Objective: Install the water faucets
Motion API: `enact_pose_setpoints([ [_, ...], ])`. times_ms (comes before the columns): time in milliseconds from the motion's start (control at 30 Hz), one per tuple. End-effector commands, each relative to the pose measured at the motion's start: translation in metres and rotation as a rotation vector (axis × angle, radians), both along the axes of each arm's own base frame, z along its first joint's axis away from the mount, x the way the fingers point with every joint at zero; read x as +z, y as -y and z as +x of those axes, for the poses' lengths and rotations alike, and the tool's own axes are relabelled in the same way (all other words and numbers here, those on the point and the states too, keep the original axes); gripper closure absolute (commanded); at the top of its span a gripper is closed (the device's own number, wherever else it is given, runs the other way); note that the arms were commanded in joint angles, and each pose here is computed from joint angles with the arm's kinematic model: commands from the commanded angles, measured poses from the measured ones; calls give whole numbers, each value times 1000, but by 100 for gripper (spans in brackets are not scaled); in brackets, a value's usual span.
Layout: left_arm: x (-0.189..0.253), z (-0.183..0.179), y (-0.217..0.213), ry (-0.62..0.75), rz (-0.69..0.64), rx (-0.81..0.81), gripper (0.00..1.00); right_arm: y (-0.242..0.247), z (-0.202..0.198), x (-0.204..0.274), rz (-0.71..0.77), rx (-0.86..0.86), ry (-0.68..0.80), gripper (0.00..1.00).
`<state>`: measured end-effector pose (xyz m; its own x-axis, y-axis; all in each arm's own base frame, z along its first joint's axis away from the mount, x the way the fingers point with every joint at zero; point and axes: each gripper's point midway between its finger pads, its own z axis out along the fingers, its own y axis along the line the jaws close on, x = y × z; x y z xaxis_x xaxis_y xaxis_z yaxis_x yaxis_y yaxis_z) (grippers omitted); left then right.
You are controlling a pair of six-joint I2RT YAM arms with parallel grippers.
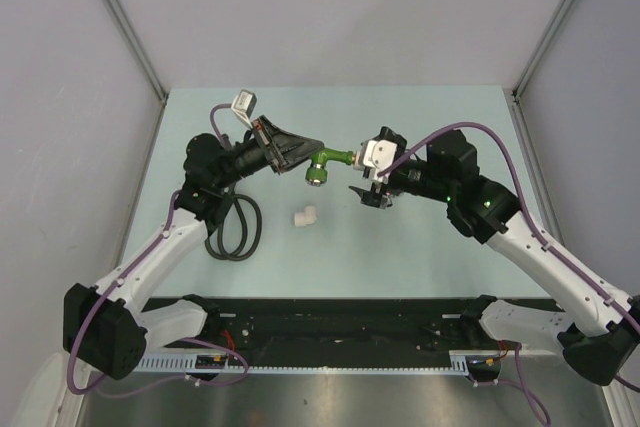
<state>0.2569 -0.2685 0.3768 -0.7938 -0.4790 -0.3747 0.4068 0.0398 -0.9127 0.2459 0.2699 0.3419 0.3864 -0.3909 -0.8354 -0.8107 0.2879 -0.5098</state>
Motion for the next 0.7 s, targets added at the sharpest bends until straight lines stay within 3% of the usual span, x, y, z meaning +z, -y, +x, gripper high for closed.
enact_pose_setpoints([
  [0,48,-18,-8,121,-78,-22,100,-6,1,6,4,16,23,14],
  [267,53,-23,-10,207,-68,-15,100,-27,-23,17,111,152,-78,48],
  [467,58,-26,-13,378,-28,24,100,-38,-40,26,204,255,-205,87],
  [500,58,-24,-14,436,-5,47,100,-37,-40,27,227,253,-252,99],
  [667,62,-34,-22,684,59,116,100,-36,-52,47,330,352,-387,100],
])
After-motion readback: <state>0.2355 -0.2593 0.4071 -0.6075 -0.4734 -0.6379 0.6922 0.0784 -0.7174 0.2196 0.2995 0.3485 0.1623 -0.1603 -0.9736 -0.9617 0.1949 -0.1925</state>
